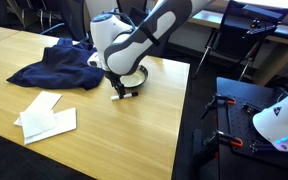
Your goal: Pick the marker and put it in the bowl
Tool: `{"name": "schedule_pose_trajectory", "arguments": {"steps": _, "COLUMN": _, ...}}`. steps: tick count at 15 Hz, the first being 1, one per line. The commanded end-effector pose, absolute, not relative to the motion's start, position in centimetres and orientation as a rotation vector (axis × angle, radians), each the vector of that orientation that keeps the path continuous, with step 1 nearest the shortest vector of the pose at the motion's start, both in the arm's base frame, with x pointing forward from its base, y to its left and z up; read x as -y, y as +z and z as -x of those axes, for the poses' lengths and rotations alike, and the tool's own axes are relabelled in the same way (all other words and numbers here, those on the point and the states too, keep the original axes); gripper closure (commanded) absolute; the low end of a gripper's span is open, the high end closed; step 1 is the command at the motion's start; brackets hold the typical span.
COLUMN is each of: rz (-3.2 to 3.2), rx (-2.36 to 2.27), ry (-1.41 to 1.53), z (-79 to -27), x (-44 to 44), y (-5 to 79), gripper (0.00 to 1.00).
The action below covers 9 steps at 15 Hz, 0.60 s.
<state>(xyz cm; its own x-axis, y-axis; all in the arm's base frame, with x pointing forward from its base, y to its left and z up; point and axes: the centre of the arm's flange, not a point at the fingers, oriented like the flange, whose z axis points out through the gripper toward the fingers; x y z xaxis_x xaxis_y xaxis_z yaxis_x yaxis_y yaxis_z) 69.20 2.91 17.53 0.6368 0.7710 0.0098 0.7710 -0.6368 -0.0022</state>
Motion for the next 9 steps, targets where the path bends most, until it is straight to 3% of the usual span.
{"name": "schedule_pose_trajectory", "arguments": {"steps": 1, "rz": 2.791, "rx": 1.341, "ry": 0.089, "z": -72.3, "x": -3.2, "y": 15.3, "gripper": 0.00}}
{"name": "schedule_pose_trajectory", "arguments": {"steps": 3, "rz": 2.772, "rx": 1.331, "ry": 0.108, "z": -72.6, "x": -3.8, "y": 14.4, "gripper": 0.07}}
{"name": "schedule_pose_trajectory", "arguments": {"steps": 4, "rz": 2.768, "rx": 1.331, "ry": 0.109, "z": -72.8, "x": -4.2, "y": 14.2, "gripper": 0.25}}
{"name": "schedule_pose_trajectory", "arguments": {"steps": 9, "rz": 2.766, "rx": 1.308, "ry": 0.107, "z": -73.6, "x": -4.5, "y": 14.0, "gripper": 0.62}}
